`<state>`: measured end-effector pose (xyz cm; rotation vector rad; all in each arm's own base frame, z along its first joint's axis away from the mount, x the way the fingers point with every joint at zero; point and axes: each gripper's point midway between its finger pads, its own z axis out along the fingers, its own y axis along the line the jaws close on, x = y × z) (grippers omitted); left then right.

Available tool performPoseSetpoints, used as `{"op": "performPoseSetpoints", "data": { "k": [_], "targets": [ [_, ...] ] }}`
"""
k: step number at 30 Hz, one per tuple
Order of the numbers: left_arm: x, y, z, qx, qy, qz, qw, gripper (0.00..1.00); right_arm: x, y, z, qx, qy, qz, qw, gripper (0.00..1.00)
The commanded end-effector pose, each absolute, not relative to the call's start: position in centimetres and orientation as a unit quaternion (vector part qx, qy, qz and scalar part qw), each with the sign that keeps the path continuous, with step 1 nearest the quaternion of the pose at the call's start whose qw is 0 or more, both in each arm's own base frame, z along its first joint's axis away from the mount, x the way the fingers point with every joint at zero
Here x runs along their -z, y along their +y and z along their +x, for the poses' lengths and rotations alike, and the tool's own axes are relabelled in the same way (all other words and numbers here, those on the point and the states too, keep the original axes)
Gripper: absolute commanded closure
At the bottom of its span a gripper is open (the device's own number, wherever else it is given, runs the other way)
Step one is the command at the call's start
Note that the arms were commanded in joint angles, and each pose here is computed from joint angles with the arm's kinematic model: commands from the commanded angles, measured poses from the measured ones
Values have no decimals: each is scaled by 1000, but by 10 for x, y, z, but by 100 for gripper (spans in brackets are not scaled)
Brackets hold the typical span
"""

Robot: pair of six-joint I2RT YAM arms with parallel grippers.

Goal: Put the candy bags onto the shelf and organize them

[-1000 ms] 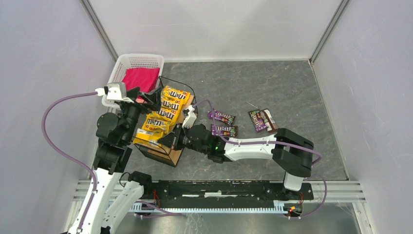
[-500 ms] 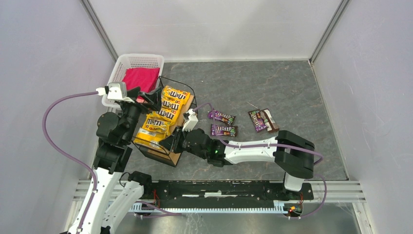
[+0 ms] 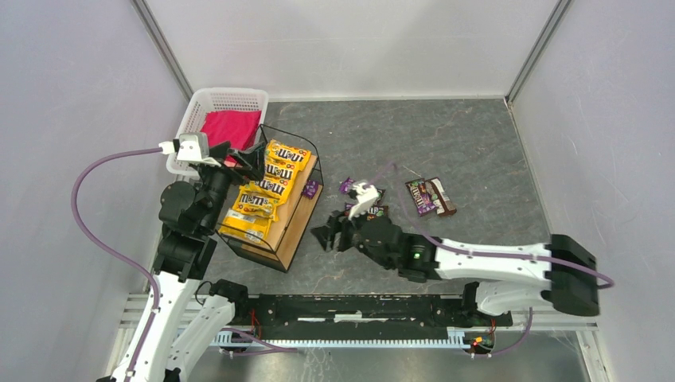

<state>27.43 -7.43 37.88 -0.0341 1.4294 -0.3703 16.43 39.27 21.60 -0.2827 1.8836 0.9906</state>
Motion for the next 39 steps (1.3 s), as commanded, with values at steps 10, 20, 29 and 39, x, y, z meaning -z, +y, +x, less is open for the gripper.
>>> {"op": "performPoseSetpoints", "data": {
  "k": [10,20,29,39],
  "targets": [
    [-380,-82,280,173,653,2,738,0,-124,219,248,-219,840,-120,482,22],
    [-371,-81,289,163,667,0,727,0,-92,218,281,-405,851,-53,329,29],
    [-371,-87,289,174,668,8,724,0,-63,211,284,-414,861,-23,296,33],
    [-371,-87,288,175,668,9,723,0,-42,210,295,-422,862,7,281,45]
  ]
}}
